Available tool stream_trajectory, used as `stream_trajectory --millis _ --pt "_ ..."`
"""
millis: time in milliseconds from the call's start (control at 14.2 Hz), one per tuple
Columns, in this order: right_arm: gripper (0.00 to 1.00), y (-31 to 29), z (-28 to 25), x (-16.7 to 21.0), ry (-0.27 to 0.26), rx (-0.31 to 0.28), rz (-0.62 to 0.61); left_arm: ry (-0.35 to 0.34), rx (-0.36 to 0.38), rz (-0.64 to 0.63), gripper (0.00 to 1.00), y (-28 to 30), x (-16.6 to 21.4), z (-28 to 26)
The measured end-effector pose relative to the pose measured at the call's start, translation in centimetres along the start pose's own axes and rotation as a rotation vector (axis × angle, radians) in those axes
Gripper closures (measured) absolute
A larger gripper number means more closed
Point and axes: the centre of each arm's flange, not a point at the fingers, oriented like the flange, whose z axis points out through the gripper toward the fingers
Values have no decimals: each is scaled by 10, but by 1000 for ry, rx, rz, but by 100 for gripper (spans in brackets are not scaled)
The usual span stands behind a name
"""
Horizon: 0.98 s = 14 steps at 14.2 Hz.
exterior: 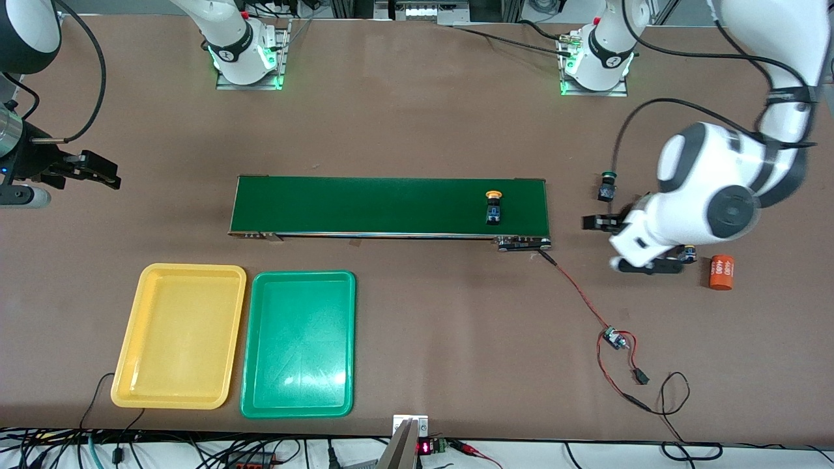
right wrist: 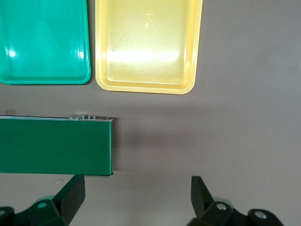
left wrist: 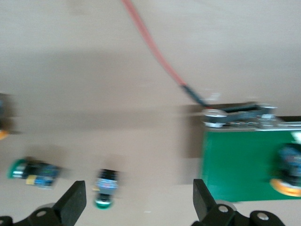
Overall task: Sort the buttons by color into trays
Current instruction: 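Return the left gripper and grasp a second orange-capped button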
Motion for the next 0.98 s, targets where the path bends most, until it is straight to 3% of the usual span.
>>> stream_trajectory --millis 140,281,702,983 --pt "0 0 0 0 0 0 0 -1 103 20 0 -41 5 9" --pt "0 0 0 0 0 0 0 14 154 35 0 -69 13 16" --pt "0 0 0 0 0 0 0 22 108 86 0 -160 37 87" --pt "0 0 0 0 0 0 -1 61 151 116 0 -184 47 111"
